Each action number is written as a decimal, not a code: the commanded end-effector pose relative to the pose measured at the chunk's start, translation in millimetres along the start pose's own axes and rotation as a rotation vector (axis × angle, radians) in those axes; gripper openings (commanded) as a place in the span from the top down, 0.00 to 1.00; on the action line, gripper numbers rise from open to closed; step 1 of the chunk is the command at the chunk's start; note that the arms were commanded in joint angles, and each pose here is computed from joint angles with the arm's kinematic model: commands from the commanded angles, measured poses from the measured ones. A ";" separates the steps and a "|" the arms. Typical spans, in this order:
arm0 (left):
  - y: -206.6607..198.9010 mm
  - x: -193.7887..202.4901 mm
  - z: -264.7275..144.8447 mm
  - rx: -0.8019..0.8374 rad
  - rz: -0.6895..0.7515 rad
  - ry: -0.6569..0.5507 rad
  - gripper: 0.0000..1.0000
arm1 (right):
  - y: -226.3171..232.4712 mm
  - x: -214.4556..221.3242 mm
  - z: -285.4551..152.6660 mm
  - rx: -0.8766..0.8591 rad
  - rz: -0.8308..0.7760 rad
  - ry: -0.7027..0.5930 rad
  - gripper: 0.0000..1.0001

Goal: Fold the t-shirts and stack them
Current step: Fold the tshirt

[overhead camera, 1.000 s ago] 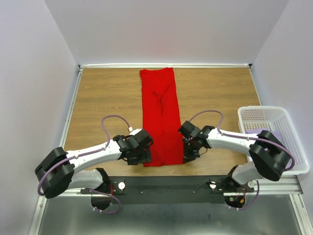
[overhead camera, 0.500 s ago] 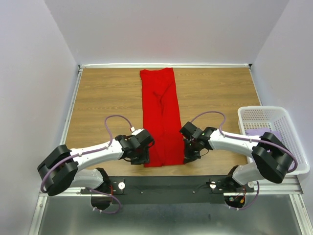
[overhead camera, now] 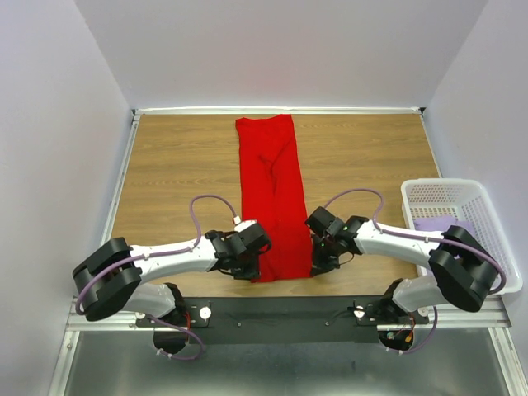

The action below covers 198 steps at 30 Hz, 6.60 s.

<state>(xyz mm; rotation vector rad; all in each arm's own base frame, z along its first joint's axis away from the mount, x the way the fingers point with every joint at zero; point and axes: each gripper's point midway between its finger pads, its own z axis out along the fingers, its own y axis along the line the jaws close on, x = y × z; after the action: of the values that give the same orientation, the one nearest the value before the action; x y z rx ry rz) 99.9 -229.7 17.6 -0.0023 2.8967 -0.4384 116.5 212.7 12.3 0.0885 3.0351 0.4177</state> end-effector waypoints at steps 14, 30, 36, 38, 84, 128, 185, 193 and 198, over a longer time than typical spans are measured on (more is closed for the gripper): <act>30.8 37.4 -12.9 -0.115 0.011 0.103 1.00 | -36.8 29.8 -7.7 0.064 -0.024 0.051 0.99; 11.8 -71.2 -57.3 -0.074 0.083 -0.093 1.00 | 8.3 -49.5 -65.3 0.127 -0.135 -0.120 0.99; 31.6 -149.2 -61.4 -0.158 0.079 -0.225 1.00 | 14.6 -113.2 -68.5 0.192 -0.151 -0.206 0.99; 39.3 -167.8 -57.4 -0.183 0.086 -0.242 1.00 | 20.0 -140.7 -77.0 0.197 -0.155 -0.258 0.99; 77.5 -327.2 7.2 -0.313 0.088 -0.478 0.74 | 22.2 -285.5 -5.7 0.305 -0.097 -0.367 0.91; 44.1 -177.8 56.4 -0.149 0.091 -0.266 0.74 | 113.1 -281.2 34.7 0.046 -0.400 -0.444 0.83; 41.7 -184.3 -30.4 -0.031 -0.028 -0.440 0.61 | 188.0 -330.5 5.9 -0.911 -0.435 -0.254 0.64; -2.6 -296.0 -90.6 0.253 0.092 -0.733 0.52 | 150.5 -305.2 -34.9 -0.903 -0.385 -0.250 0.63; -13.3 -319.4 -51.3 0.344 0.130 -0.674 0.70 | 129.1 -291.6 -16.5 -0.892 -0.344 -0.198 0.65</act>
<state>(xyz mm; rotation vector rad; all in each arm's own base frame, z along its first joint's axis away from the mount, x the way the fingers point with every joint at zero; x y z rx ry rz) 383.4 -192.8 159.2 -0.0562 2.1212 -0.6163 428.8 321.5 115.3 -0.4196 2.2503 1.4910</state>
